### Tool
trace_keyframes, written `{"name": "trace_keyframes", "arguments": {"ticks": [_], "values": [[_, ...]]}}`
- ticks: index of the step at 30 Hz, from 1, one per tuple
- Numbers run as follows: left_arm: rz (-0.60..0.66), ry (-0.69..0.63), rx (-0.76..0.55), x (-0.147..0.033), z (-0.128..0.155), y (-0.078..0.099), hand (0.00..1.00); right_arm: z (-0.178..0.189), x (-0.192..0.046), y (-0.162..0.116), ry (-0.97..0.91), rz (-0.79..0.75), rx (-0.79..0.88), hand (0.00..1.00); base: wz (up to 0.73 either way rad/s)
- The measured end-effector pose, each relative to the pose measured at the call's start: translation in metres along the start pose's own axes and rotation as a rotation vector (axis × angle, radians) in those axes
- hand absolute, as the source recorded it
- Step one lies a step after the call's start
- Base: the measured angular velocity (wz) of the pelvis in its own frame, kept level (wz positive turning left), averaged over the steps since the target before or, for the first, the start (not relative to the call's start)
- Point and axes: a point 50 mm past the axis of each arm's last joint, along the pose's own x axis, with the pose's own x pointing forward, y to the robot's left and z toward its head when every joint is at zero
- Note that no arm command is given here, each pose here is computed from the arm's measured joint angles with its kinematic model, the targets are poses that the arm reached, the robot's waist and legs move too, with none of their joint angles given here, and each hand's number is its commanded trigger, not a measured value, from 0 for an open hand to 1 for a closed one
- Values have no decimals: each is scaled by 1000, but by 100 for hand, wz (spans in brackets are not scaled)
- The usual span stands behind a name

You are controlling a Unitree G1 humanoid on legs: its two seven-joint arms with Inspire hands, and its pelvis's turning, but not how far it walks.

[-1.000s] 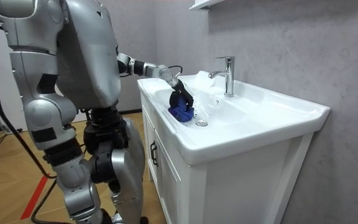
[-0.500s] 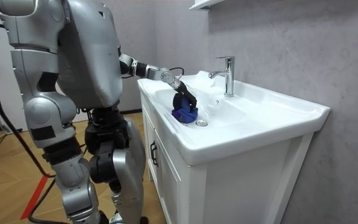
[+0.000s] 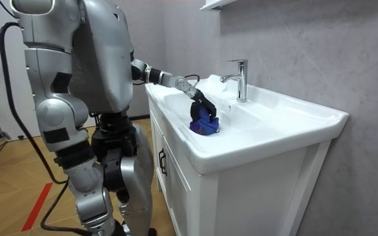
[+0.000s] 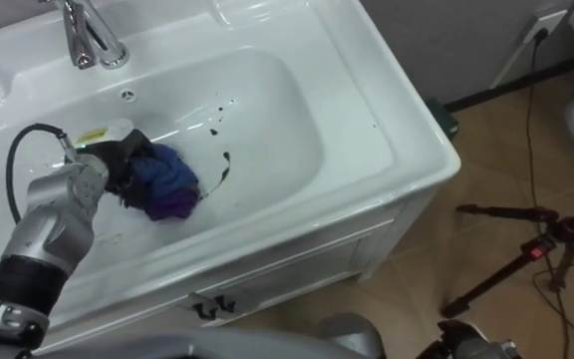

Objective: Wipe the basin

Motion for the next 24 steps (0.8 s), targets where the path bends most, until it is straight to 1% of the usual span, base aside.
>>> {"name": "trace_keyframes", "arguments": {"ticks": [3,5,13,24], "values": [[16,-73,-30,2,18,-3,100,3,0,4,-13,0,-16,0,0],[17,-101,-51,2,22,-4,100,4,0,7,-16,-2,-14,0,-4],[22,-121,-123,5,21,-9,100,4,0,14,-11,4,-11,0,0],[45,-161,-97,5,32,-8,100,11,0,12,-28,-10,-9,0,5]]}}
